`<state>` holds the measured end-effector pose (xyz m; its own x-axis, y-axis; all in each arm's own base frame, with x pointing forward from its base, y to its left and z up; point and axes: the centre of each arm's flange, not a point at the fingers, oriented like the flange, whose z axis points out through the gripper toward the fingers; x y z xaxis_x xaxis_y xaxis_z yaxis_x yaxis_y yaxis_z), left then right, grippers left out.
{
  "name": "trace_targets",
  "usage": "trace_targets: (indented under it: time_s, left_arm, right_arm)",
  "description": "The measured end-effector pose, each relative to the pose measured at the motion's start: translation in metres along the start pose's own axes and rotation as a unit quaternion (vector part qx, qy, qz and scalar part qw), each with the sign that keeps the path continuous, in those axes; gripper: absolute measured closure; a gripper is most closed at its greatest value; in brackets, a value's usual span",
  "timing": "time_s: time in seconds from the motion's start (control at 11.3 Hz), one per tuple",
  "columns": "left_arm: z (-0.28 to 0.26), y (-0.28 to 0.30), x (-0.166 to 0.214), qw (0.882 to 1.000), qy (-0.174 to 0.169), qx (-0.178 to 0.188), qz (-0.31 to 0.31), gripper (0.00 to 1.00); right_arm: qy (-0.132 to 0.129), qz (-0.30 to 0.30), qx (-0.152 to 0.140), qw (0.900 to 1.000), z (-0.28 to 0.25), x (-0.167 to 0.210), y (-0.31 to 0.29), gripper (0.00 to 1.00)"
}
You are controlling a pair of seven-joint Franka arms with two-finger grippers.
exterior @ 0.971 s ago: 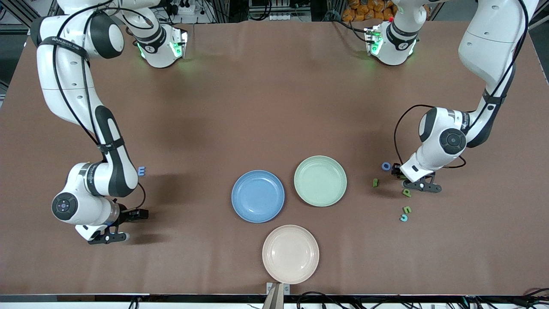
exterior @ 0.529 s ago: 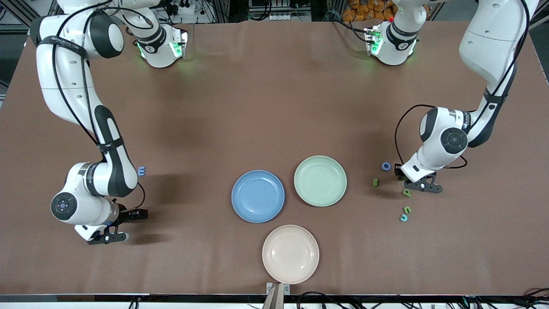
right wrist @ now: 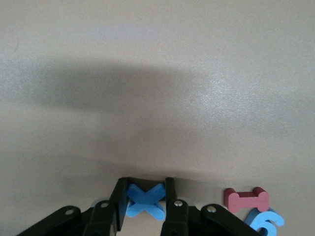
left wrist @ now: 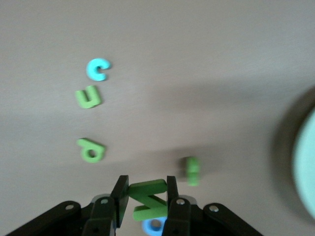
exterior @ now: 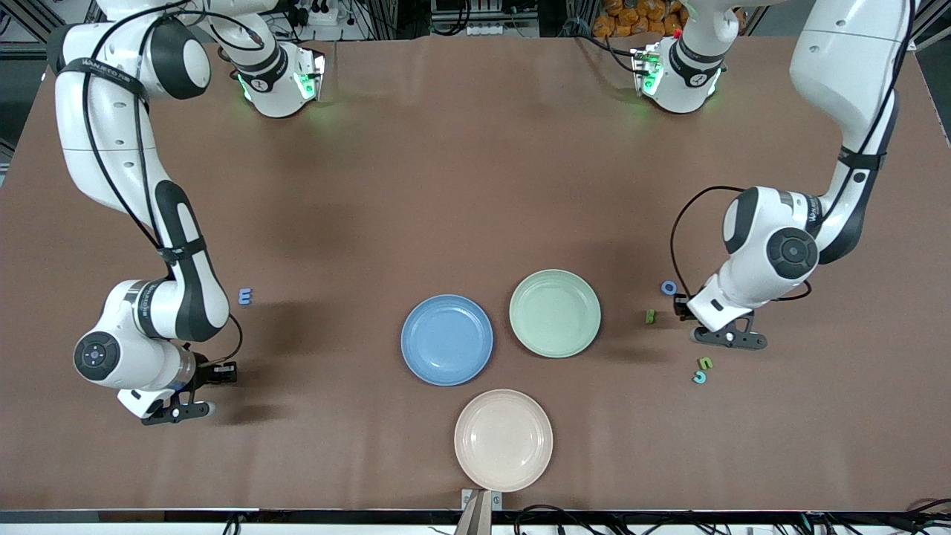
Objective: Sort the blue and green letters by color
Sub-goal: 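Place the X on the blue plate while the left gripper drops its letter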
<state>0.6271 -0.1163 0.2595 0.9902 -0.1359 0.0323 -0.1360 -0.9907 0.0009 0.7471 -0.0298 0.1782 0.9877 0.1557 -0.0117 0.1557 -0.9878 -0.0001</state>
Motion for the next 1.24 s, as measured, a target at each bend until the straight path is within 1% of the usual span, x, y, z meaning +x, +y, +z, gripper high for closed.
trace_targets:
  time_s: [0.18,0.35,0.53,0.62,0.71,0.79,0.88,0.97,1.06,1.15,1.24]
  left_arm:
    - [-0.016,0.053,0.007,0.999,0.004,-0.005,-0.034,0.64]
    - [-0.024,0.105,0.007,0.998,0.006,-0.007,-0.065,0.64]
    - [-0.018,0.151,0.005,0.996,0.005,-0.013,-0.093,0.64]
    - [-0.012,0.173,0.002,0.994,0.001,-0.015,-0.106,0.64]
    - [-0.004,0.195,-0.002,0.993,-0.003,-0.016,-0.121,0.64]
    - [0.003,0.211,-0.005,0.991,-0.007,-0.016,-0.135,0.64]
    - [0.007,0.218,-0.006,0.989,-0.009,-0.016,-0.144,0.6]
    - [0.01,0.22,-0.006,0.989,-0.01,-0.016,-0.145,0.48]
    - [0.009,0.218,-0.005,0.989,-0.009,-0.016,-0.146,0.37]
    - [0.008,0.215,-0.002,0.989,-0.006,-0.015,-0.146,0.26]
    - [0.006,0.21,0.001,0.99,-0.002,-0.012,-0.14,0.13]
  right_arm:
    - [0.002,-0.002,0.003,1.0,-0.001,0.001,-0.005,0.66]
    - [0.006,-0.001,0.02,1.0,-0.008,0.007,-0.029,0.66]
    - [0.014,0.023,0.049,0.998,-0.026,0.017,-0.071,0.66]
    - [0.02,0.048,0.067,0.996,-0.037,0.023,-0.098,0.66]
    - [0.023,0.083,0.089,0.992,-0.047,0.027,-0.131,0.66]
    - [0.017,0.129,0.111,0.985,-0.053,0.029,-0.166,0.66]
    - [0.017,0.171,0.131,0.976,-0.059,0.03,-0.195,0.66]
    - [0.023,0.21,0.15,0.966,-0.067,0.031,-0.223,0.66]
    - [0.029,0.255,0.167,0.952,-0.074,0.032,-0.252,0.66]
    - [0.039,0.304,0.185,0.934,-0.081,0.032,-0.284,0.66]
    - [0.05,0.352,0.205,0.912,-0.088,0.031,-0.319,0.66]
